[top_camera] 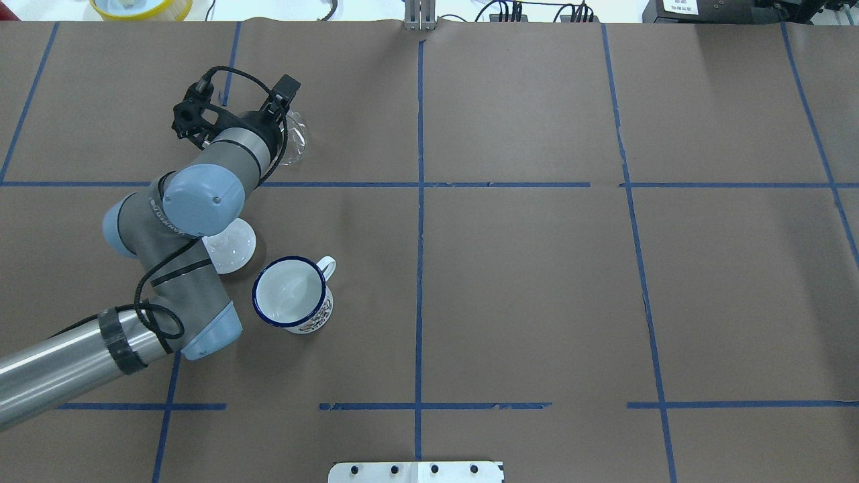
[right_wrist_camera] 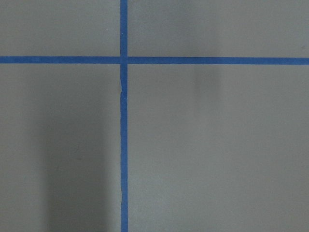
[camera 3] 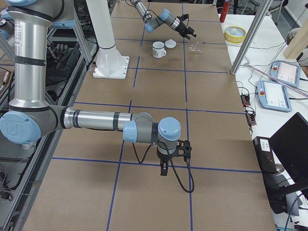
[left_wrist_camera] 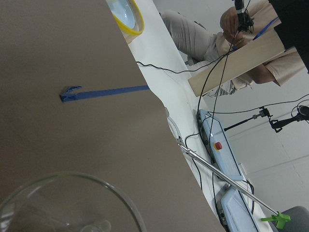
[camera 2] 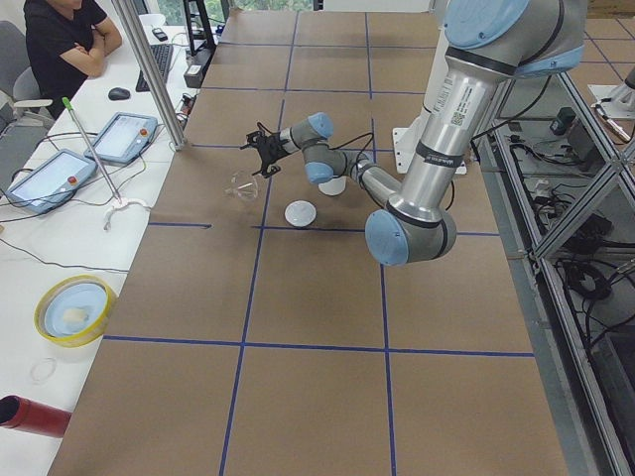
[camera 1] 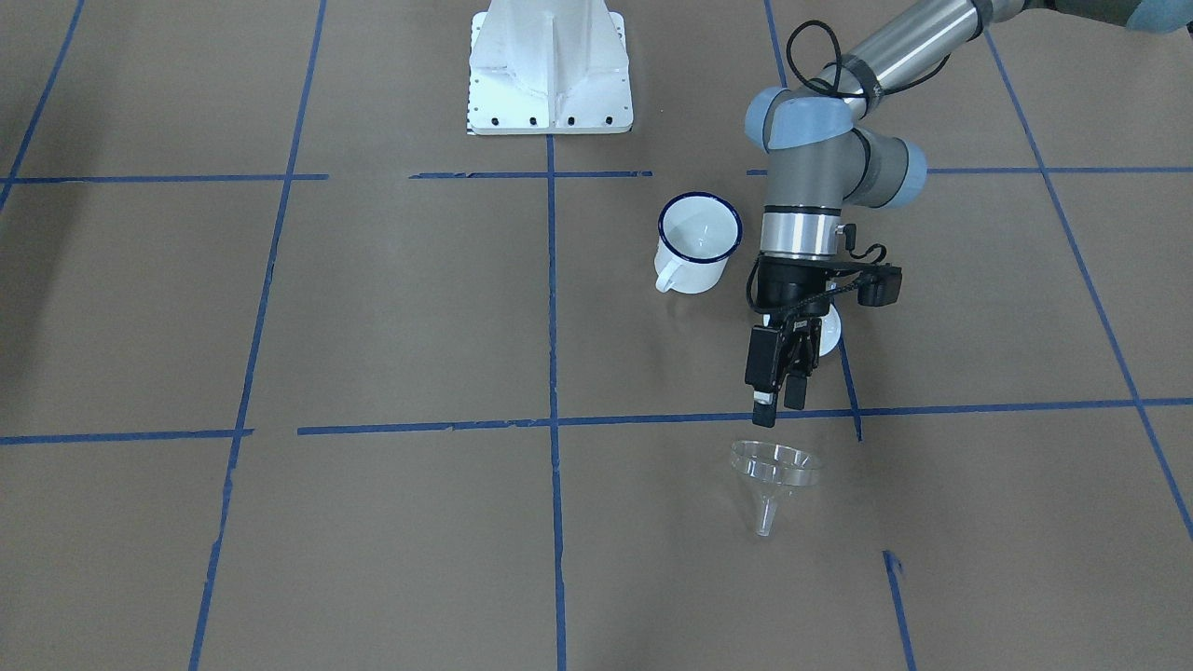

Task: Remove funnel from cup
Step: 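Lower the funnel onto the table farther from the robot and open the left gripper, then move the left gripper over the white lid beside the mug, then lower the left gripper and grasp the white lid by its knob, then lift the white lid and carry it over the mug with the left gripper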

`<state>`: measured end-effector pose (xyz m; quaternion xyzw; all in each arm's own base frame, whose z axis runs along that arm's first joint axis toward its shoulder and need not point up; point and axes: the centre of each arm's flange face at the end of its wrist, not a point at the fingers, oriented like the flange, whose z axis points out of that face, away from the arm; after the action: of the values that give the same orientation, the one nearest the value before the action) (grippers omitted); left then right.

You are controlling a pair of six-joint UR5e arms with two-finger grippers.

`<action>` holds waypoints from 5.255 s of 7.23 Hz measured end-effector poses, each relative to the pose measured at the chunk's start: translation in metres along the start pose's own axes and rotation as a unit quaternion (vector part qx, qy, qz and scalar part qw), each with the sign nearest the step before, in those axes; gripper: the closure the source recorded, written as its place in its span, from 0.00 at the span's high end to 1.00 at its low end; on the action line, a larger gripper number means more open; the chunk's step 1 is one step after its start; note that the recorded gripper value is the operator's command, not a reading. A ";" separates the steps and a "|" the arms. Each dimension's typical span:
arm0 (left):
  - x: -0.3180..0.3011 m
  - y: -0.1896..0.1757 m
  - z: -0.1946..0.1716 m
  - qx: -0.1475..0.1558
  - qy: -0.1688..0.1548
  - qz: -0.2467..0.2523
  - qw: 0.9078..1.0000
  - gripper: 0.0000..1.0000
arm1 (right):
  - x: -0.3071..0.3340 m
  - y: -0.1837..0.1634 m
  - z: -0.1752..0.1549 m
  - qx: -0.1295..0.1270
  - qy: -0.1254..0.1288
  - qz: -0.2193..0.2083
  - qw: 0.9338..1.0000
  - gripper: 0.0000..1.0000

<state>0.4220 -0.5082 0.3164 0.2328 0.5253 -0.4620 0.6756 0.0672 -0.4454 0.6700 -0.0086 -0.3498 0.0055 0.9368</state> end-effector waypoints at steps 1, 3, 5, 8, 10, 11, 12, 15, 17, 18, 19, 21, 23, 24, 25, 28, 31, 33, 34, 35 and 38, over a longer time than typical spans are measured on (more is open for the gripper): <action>0.000 -0.007 -0.024 -0.044 -0.029 0.042 0.998 1.00 | 0.000 0.000 0.000 0.000 0.000 0.000 1.000 1.00; 0.012 -0.034 -0.050 -0.149 -0.101 0.135 0.974 1.00 | 0.000 0.000 0.000 0.000 0.000 0.000 1.000 1.00; 0.009 -0.052 -0.057 -0.234 -0.139 0.240 0.932 1.00 | 0.000 0.000 0.000 0.000 0.000 0.000 1.000 1.00; -0.022 -0.049 -0.044 -0.328 -0.164 0.352 0.861 1.00 | 0.000 0.000 0.000 0.000 0.000 0.000 1.000 1.00; -0.046 -0.044 -0.024 -0.347 -0.188 0.359 0.846 1.00 | 0.000 0.000 0.000 0.000 0.000 0.000 1.000 1.00; -0.053 -0.042 -0.017 -0.350 -0.196 0.359 0.843 1.00 | 0.000 0.000 0.000 0.000 0.000 0.000 1.000 1.00; -0.059 -0.041 -0.013 -0.351 -0.202 0.358 0.841 0.99 | 0.000 0.000 0.000 0.000 0.000 0.000 1.000 1.00; -0.071 -0.040 -0.003 -0.354 -0.215 0.356 0.838 0.78 | 0.000 0.000 0.000 0.000 0.000 0.000 1.000 1.00; -0.073 -0.038 -0.002 -0.355 -0.217 0.356 0.837 0.71 | 0.000 0.000 0.000 0.000 0.000 0.000 1.000 1.00; -0.073 -0.037 -0.003 -0.356 -0.217 0.356 0.836 0.70 | 0.000 0.000 0.000 0.000 0.000 0.000 1.000 1.00; -0.073 -0.035 -0.003 -0.357 -0.217 0.355 0.836 0.68 | 0.000 0.000 0.000 0.000 0.000 0.000 1.000 1.00; -0.075 -0.031 -0.005 -0.371 -0.215 0.349 0.833 0.68 | 0.000 0.000 0.000 0.000 0.000 0.000 1.000 1.00; -0.078 -0.026 -0.004 -0.386 -0.216 0.344 0.828 0.67 | 0.000 0.000 0.000 0.000 0.000 0.000 1.000 1.00; -0.081 -0.025 -0.003 -0.388 -0.218 0.344 0.827 0.64 | 0.000 0.000 0.000 0.000 0.000 0.000 1.000 1.00; -0.083 -0.024 -0.001 -0.389 -0.220 0.344 0.826 0.59 | 0.000 0.000 0.000 0.000 0.000 0.000 1.000 1.00; -0.083 -0.023 -0.001 -0.390 -0.220 0.344 0.825 0.48 | 0.000 0.000 0.000 0.000 0.000 0.000 1.000 1.00; -0.081 -0.023 -0.002 -0.390 -0.218 0.346 0.825 0.04 | 0.000 0.000 0.000 0.000 0.000 0.000 1.000 1.00; -0.075 -0.024 -0.008 -0.389 -0.213 0.346 0.827 0.00 | 0.000 0.000 0.000 0.000 0.000 0.000 1.000 1.00; -0.069 -0.027 -0.016 -0.387 -0.208 0.347 0.829 0.00 | 0.000 0.000 0.000 0.000 0.000 0.000 1.000 1.00; -0.061 -0.033 -0.031 -0.385 -0.204 0.346 0.831 0.00 | 0.000 0.000 0.000 0.000 0.000 0.000 1.000 1.00; -0.011 -0.069 -0.102 -0.364 -0.210 0.332 0.845 0.00 | 0.000 0.000 0.000 0.000 0.000 0.000 1.000 1.00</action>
<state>0.3118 -0.4546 0.3035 0.0284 0.3924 -0.0237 0.9191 0.0671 -0.4454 0.6700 -0.0086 -0.3498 0.0055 0.9368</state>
